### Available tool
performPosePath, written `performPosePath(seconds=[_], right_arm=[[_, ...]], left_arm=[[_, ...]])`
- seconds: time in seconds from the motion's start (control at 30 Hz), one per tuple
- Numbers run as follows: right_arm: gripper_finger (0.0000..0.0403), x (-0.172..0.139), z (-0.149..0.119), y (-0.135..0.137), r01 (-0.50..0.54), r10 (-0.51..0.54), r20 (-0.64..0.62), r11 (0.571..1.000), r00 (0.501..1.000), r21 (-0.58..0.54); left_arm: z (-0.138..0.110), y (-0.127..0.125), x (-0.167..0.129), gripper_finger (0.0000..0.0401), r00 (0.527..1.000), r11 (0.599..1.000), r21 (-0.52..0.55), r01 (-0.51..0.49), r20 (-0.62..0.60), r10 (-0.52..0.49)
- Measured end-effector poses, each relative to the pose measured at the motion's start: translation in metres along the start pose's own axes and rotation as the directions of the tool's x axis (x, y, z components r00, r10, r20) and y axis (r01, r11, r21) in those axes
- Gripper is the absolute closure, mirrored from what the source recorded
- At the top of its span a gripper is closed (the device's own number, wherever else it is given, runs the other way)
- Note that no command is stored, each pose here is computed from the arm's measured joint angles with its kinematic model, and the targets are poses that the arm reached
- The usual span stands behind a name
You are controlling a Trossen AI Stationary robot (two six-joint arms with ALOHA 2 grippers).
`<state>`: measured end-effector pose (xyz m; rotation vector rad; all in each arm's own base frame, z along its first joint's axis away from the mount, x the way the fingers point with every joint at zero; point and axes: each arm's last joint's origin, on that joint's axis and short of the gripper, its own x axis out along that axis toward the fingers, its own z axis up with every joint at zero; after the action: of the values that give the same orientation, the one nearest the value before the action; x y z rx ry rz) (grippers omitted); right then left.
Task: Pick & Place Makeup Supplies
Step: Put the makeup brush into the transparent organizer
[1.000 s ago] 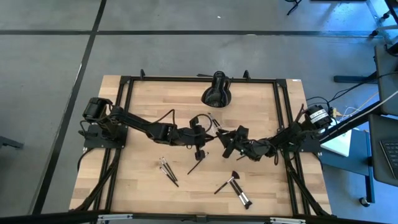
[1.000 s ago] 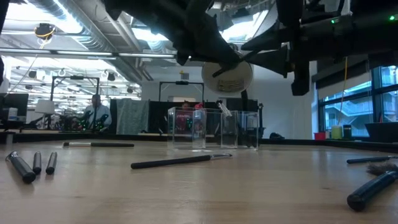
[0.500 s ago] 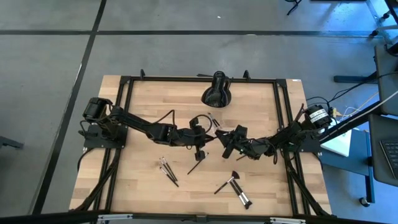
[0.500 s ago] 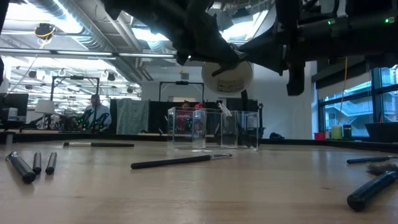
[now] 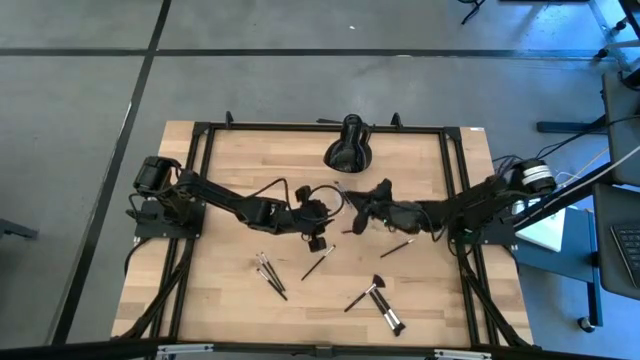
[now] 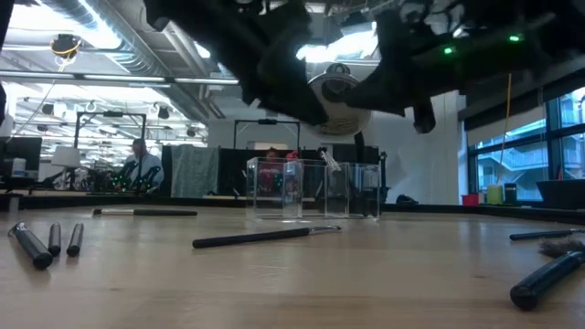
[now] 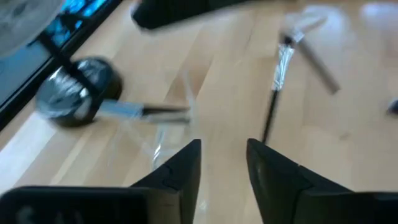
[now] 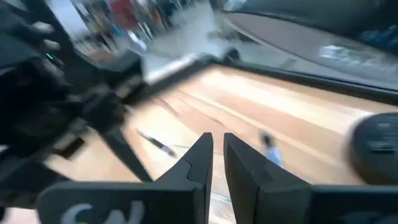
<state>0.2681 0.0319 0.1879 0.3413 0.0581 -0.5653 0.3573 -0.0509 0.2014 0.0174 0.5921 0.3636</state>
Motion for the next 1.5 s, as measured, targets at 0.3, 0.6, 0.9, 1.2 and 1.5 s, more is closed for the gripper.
performPosePath(seconds=[0.3,0.6,0.9,1.2,1.5], right_arm=[[0.0363,0.010,0.027,0.009,0.060,-0.095,-0.235,0.986,0.967,-0.154],[0.0363,-0.028,0.053,0.030,-0.023,0.006,-0.200,0.996,0.980,-0.081],[0.0363,-0.073,0.074,0.036,-0.071,0.058,-0.132,0.993,0.990,-0.091],[0.0363,-0.087,0.068,0.041,-0.079,0.062,-0.146,0.990,0.987,-0.113],[0.0362,-0.100,0.062,0.043,-0.015,-0.003,-0.101,0.984,0.995,-0.178]], left_arm=[[-0.008,0.002,0.000,0.0237,0.997,0.999,0.043,-0.002,-0.074,0.005],[0.004,-0.002,0.022,0.0238,0.992,0.990,0.110,0.091,0.076,-0.099],[0.023,0.007,0.109,0.0240,0.980,0.970,0.140,0.198,-0.017,-0.198],[0.048,-0.017,0.135,0.0241,0.980,0.938,0.289,0.190,-0.115,-0.163],[0.048,-0.016,0.163,0.0241,0.984,0.936,0.310,0.165,-0.111,-0.137]])
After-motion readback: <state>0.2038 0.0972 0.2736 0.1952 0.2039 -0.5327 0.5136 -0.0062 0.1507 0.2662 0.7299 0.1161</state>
